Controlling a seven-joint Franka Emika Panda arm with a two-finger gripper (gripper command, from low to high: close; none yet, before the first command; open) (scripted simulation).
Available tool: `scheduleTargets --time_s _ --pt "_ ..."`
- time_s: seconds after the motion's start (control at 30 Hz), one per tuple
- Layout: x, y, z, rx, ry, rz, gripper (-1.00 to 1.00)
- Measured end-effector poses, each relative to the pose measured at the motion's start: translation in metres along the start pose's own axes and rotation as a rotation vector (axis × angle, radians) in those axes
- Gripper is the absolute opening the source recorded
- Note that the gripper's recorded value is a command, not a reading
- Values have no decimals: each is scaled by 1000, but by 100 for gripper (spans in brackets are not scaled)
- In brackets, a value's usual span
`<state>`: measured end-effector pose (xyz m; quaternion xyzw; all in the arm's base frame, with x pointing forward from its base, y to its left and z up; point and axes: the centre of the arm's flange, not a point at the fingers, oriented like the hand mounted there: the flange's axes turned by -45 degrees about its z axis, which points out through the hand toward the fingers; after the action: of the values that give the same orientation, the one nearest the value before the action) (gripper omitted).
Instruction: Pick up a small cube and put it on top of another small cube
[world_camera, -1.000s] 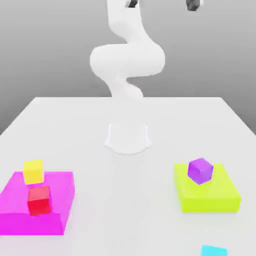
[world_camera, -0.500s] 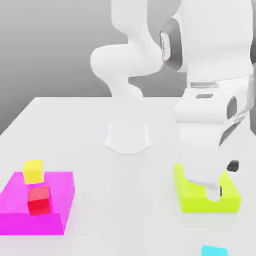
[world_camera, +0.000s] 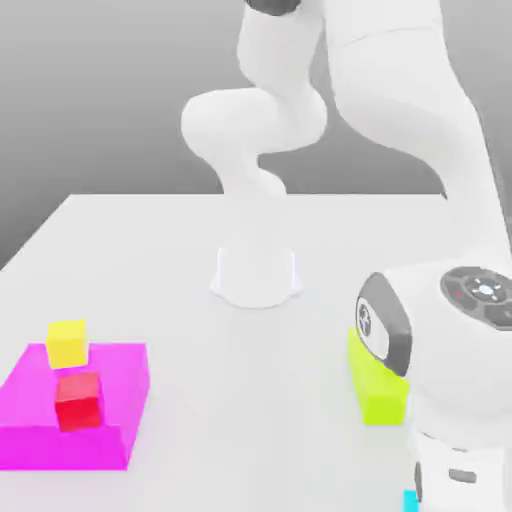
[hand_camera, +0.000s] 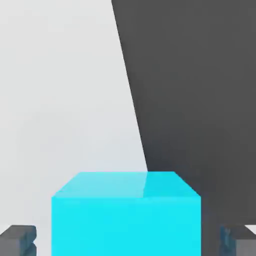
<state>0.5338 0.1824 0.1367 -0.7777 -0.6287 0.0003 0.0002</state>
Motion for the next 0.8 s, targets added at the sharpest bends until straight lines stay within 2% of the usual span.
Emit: scheduleTargets --time_s 0.13,0.27,0.57,0.73,0.8 --pt "0 0 -1 0 -1 -1 -100" --pt "-3 1 -53 0 -1 9 -100" --pt "-222 32 -145 -20 -17 590 -100" --pt "-410 -17 -182 -5 -5 1101 -100" --pt "-405 -24 -176 1 3 1121 -100"
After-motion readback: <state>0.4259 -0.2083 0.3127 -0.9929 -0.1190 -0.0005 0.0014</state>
